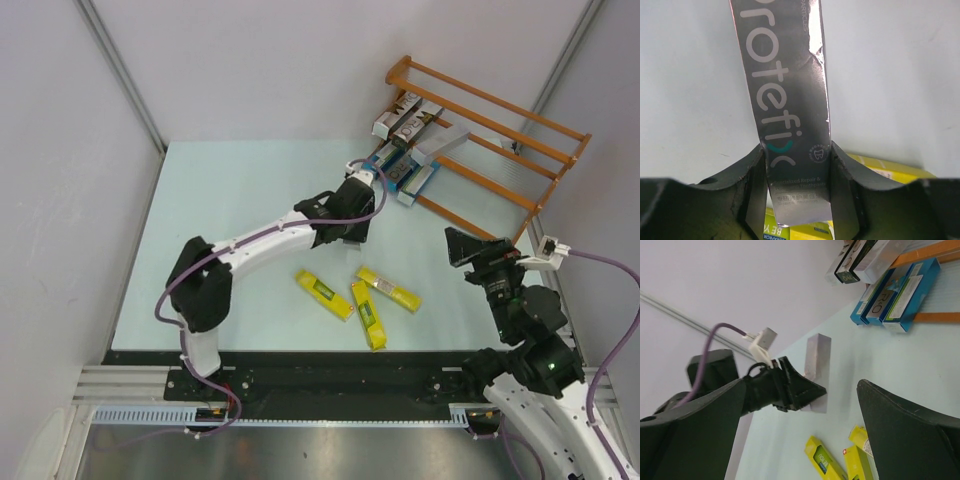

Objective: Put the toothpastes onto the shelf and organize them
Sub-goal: Pick up the toothpaste from the center of the board.

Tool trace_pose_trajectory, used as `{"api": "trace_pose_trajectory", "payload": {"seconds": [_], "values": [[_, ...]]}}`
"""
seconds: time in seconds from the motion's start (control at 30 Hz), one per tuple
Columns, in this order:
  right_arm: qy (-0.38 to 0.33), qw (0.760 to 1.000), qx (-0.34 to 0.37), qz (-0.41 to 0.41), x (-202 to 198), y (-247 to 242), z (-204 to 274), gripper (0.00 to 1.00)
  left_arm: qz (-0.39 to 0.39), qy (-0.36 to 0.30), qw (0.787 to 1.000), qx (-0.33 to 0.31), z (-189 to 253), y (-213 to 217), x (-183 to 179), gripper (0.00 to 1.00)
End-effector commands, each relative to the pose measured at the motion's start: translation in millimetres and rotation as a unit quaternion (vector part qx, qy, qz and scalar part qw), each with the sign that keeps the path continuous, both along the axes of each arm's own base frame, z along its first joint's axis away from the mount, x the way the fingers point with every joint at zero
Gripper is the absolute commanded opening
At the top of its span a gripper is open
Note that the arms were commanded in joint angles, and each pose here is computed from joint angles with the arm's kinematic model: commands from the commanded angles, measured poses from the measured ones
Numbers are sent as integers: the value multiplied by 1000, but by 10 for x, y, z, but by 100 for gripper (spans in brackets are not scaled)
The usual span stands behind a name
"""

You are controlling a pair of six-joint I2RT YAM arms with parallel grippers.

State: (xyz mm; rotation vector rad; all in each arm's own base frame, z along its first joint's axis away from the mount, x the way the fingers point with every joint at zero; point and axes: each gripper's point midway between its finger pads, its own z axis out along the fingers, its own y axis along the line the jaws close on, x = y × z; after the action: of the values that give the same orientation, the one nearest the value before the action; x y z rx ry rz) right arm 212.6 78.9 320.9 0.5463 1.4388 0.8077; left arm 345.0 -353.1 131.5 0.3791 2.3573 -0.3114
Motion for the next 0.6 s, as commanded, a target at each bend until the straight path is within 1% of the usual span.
{"api": "trace_pose_trajectory", "payload": {"seconds": [0.0,0.1,0.13,0.23,0.3,0.4,0.57], "values": [[-2,1000,6,22,70,127,41,100,-54,-70,995,-55,725,-153,-148,34],[4,999,4,38,112,216,19,100,-84,-90,990,-72,960,-255,-326,34],[4,999,4,43,123,241,18,100,-95,-103,986,-86,1094,-294,-375,34],[10,998,2,57,166,320,-8,100,-131,-122,979,-101,1271,-425,-579,34],[15,998,-1,67,191,377,-28,100,-166,-129,972,-106,1335,-533,-735,35],[17,997,-4,80,212,442,-41,100,-185,-149,966,-107,1431,-599,-880,35],[24,995,-7,98,255,541,-77,100,-213,-163,956,-119,1542,-690,-1094,35]]}}
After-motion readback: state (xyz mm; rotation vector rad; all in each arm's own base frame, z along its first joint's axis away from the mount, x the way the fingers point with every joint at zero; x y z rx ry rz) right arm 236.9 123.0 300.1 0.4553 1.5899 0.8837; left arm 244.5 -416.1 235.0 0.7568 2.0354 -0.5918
